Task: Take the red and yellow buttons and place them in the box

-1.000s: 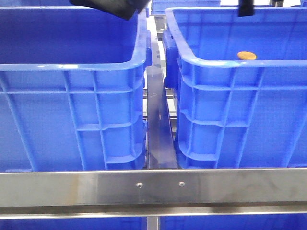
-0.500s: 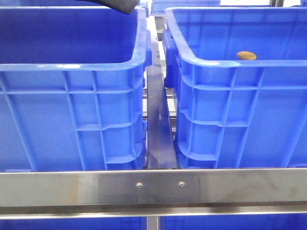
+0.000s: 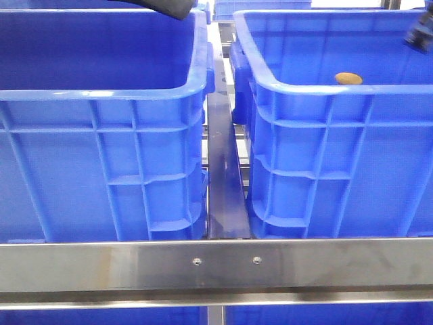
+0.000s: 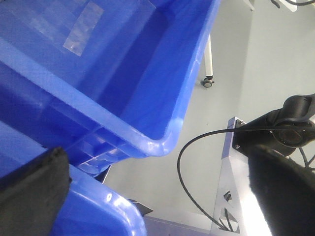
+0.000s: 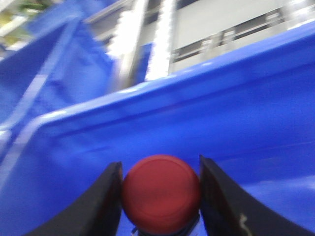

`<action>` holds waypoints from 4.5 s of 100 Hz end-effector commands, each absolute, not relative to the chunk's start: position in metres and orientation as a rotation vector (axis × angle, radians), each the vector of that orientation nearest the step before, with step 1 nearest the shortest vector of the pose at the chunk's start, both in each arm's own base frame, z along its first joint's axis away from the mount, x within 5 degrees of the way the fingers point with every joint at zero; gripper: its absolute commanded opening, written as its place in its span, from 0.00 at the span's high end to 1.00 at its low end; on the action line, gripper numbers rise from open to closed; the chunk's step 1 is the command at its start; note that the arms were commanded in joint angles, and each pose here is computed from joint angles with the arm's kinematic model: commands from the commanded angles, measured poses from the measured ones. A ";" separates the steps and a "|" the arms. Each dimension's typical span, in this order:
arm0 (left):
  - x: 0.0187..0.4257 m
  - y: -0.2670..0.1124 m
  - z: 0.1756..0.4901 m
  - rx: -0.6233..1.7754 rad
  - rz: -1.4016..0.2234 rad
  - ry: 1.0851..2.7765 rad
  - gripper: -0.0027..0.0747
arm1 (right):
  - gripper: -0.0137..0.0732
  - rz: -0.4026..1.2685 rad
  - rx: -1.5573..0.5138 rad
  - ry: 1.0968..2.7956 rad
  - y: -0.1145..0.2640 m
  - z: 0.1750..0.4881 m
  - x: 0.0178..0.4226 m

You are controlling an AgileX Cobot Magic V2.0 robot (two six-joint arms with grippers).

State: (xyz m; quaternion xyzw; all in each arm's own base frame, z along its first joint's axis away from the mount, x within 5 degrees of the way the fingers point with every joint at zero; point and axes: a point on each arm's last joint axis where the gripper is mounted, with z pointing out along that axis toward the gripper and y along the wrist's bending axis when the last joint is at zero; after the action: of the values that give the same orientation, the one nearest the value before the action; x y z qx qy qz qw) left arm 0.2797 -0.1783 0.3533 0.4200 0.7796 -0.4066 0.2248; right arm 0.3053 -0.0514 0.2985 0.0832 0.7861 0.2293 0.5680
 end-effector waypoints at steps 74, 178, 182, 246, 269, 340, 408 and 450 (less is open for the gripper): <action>0.266 -0.180 0.380 1.164 -1.196 2.050 0.07 | 0.54 0.386 0.127 1.827 -0.062 0.288 0.380; 0.266 -0.180 0.380 1.162 -1.194 2.049 0.07 | 0.24 0.283 0.057 1.917 -0.058 0.253 0.419; 0.266 -0.180 0.380 1.162 -1.194 2.049 0.07 | 0.19 0.283 0.057 1.917 -0.058 0.253 0.419; 0.266 -0.180 0.380 1.164 -1.192 2.050 0.12 | 0.43 0.345 -0.013 1.832 -0.041 0.290 0.370; 0.268 -0.180 0.380 1.142 -1.171 2.049 0.67 | 0.92 0.400 -0.055 1.796 -0.026 0.301 0.325; 0.243 -0.149 0.367 0.785 -0.853 2.001 0.99 | 0.91 0.423 -0.129 1.676 0.007 0.306 0.199; 0.132 -0.081 0.324 0.527 -0.568 1.825 0.99 | 0.91 0.532 -0.219 1.609 0.027 0.283 0.148; 0.082 -0.061 0.299 0.519 -0.564 1.718 0.99 | 0.91 0.491 -0.258 1.513 0.034 0.279 0.114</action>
State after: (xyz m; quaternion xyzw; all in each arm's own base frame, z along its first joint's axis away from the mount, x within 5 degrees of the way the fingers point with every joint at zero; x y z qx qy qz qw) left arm 0.0848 -0.0638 0.2912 0.2434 0.7538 -0.2342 0.5636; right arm 0.1203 0.0330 0.2615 -0.1435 0.7226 0.1875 0.6497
